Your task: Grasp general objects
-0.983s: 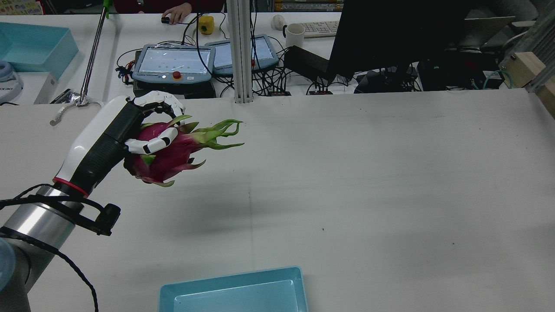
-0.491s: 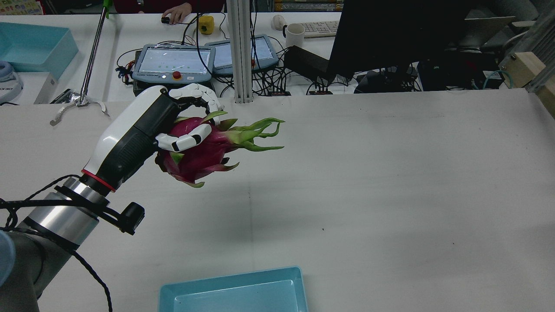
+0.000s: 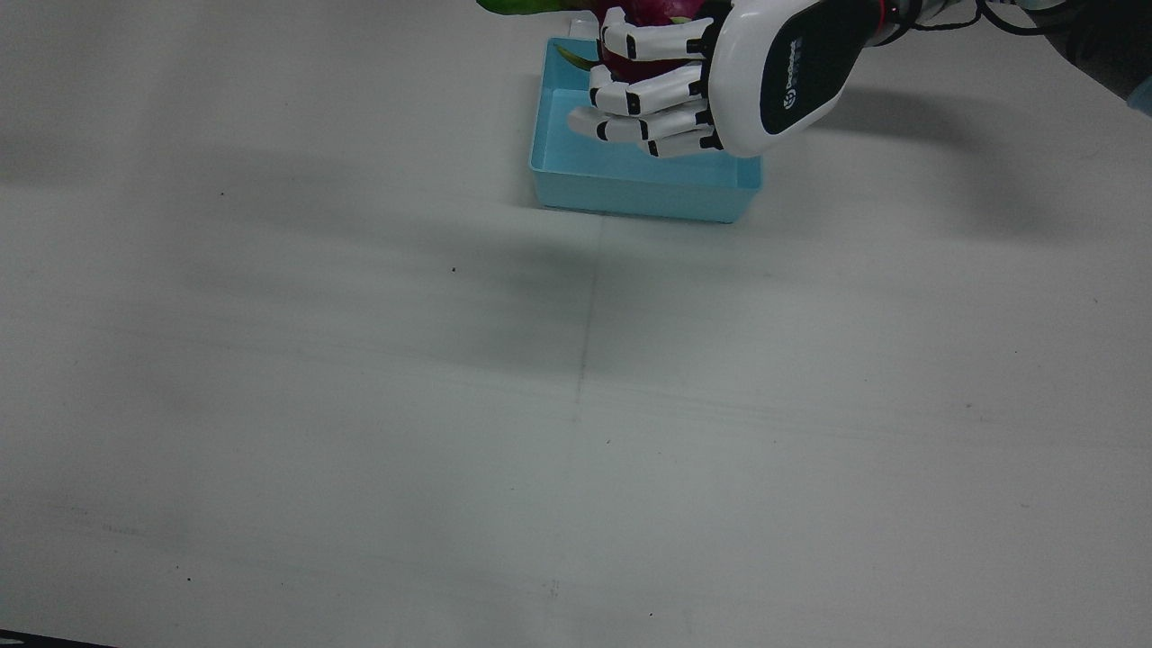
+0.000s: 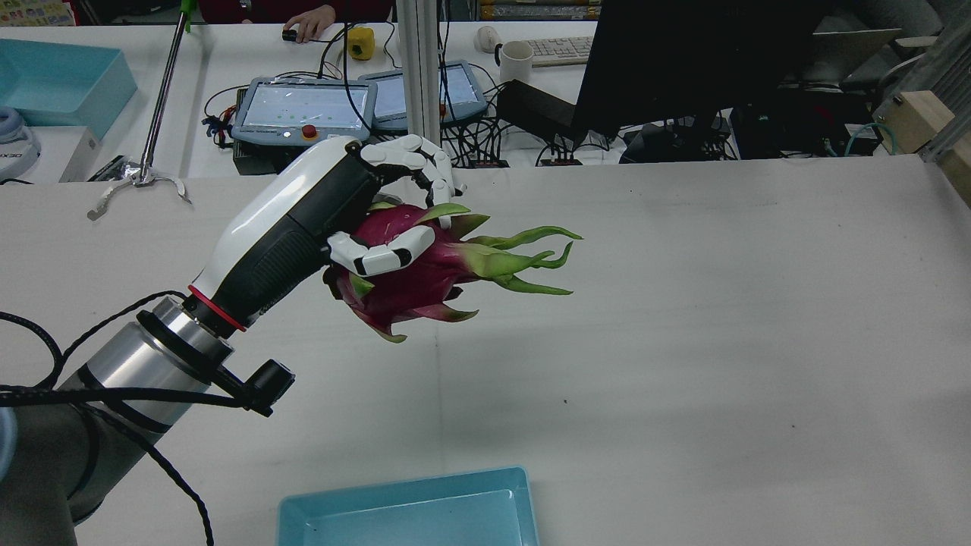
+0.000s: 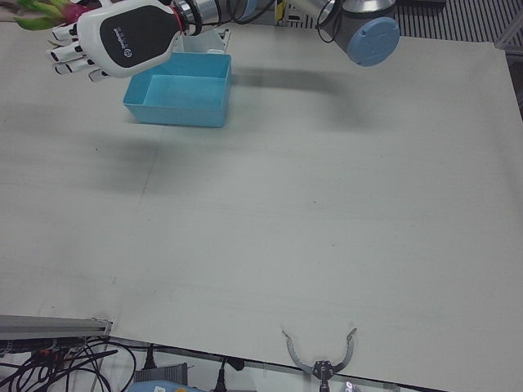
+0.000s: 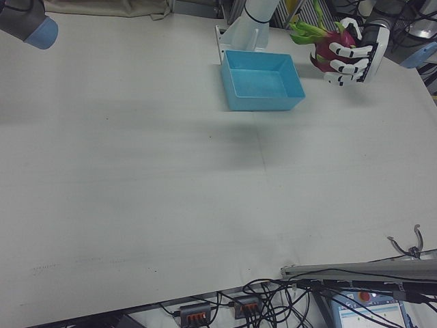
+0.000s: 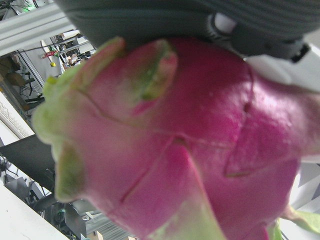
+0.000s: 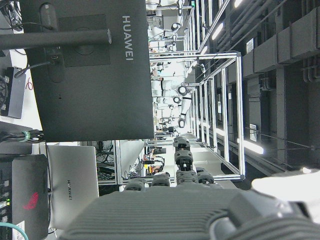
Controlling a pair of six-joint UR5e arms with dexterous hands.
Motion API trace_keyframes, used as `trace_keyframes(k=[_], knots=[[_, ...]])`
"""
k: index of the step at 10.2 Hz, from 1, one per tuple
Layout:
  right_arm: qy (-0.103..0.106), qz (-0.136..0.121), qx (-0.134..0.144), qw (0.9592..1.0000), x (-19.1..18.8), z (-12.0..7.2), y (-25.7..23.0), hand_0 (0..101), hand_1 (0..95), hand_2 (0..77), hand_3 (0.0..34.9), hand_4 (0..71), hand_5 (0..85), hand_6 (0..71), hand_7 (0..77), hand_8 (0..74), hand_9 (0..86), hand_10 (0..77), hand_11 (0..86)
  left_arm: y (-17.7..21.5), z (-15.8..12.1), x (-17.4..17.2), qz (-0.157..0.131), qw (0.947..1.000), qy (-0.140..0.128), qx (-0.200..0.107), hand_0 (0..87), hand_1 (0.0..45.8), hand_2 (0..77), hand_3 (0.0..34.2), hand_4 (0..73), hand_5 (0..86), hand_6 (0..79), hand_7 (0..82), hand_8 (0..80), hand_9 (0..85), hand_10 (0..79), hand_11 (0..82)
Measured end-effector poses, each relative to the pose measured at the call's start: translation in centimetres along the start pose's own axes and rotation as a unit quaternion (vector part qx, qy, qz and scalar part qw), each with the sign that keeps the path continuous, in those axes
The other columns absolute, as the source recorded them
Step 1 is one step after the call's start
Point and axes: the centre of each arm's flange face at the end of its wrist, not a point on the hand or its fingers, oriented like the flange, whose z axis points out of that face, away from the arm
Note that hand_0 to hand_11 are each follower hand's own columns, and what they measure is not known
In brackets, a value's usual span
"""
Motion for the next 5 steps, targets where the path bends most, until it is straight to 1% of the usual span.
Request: trace_keyframes(k=[1,2,3,5], knots=[[0.000,0.000,0.000,1.0000,0.0,0.0,0.0,0,6.0,1.6,0.0,0.0,0.0,0.0,0.0,0.0,1.1,0.0,1.1,0.8,0.4,0.2,-0.004,0.9998,0.000,-0.018,45.9,0.0,59.5,0.0,49.1,46.9,25.1,56.2,31.6,31.1,62.2,56.7],[0.000,0.000,0.000,1.0000,0.0,0.0,0.0,0,6.0,1.6,0.0,0.0,0.0,0.0,0.0,0.0,1.1,0.0,1.1,1.6,0.7,0.3,-0.009,0.9992,0.002,-0.039,45.9,0.0,59.5,0.0,49.1,46.9,25.1,56.2,31.6,31.1,62.2,56.7],[0.000,0.000,0.000,1.0000,0.0,0.0,0.0,0,6.0,1.6,0.0,0.0,0.0,0.0,0.0,0.0,1.1,0.0,1.1,2.5,0.8,0.4,-0.011,0.9981,0.004,-0.061,46.3,0.0,59.5,0.0,50.2,46.9,25.1,60.0,32.2,32.7,62.2,56.7],[0.000,0.000,0.000,1.0000,0.0,0.0,0.0,0,6.0,1.6,0.0,0.0,0.0,0.0,0.0,0.0,1.1,0.0,0.5,5.0,0.3,0.6,-0.009,0.9943,0.007,-0.106,46.6,0.0,60.0,0.0,50.7,46.9,25.1,61.6,32.2,33.3,62.2,56.7]])
